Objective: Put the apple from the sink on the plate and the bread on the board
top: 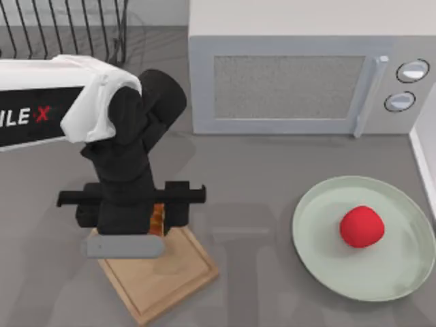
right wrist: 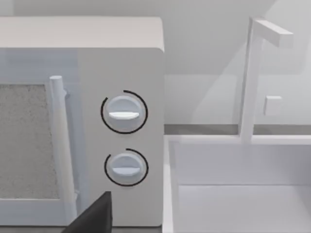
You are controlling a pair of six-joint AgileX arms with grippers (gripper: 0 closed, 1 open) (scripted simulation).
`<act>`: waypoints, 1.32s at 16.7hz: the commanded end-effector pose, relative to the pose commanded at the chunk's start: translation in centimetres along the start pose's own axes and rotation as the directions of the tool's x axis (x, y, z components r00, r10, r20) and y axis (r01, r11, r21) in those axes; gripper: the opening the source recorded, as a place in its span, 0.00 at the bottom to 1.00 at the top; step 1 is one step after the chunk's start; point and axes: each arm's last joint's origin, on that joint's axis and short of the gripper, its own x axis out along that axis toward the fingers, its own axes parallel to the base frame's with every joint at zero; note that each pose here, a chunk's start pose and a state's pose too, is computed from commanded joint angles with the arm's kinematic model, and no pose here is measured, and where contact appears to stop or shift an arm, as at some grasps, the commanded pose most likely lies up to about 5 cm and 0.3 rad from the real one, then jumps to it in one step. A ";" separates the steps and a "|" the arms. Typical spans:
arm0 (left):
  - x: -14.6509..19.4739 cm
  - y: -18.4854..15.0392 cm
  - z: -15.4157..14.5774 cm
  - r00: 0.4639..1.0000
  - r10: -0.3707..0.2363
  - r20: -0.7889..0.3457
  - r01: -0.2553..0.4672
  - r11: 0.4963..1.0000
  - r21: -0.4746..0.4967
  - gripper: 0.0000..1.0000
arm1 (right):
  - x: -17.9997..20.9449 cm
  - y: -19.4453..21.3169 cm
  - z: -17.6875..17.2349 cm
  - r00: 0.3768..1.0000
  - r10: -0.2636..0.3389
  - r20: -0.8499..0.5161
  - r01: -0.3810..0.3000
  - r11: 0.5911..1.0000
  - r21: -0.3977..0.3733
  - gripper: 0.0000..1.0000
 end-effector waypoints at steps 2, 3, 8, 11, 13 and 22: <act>0.7 0.0 0.1 1.000 -0.007 0.010 0.007 1.000 0.000 0.00 | 0.0 0.0 0.0 1.000 0.000 0.000 0.000 1.000 0.000 1.00; 1.1 -0.1 0.1 1.000 -0.012 0.020 0.012 1.000 0.000 0.00 | 0.0 0.0 0.0 1.000 0.000 0.000 0.000 1.000 0.000 1.00; 1.2 -0.1 0.2 1.000 -0.015 0.023 0.015 1.000 0.000 0.08 | 0.0 0.0 0.0 1.000 0.000 0.000 0.000 1.000 0.000 1.00; 1.2 -0.1 0.2 1.000 -0.015 0.023 0.015 1.000 0.000 0.30 | 0.0 0.0 0.0 1.000 0.000 0.000 0.000 1.000 0.000 1.00; 1.2 -0.1 0.2 1.000 -0.015 0.023 0.015 1.000 0.000 0.45 | 0.0 0.0 0.0 1.000 0.000 0.000 0.000 1.000 0.000 1.00; 1.2 -0.1 0.2 1.000 -0.015 0.023 0.015 1.000 0.000 1.00 | 0.0 0.0 0.0 1.000 0.000 0.000 0.000 1.000 0.000 1.00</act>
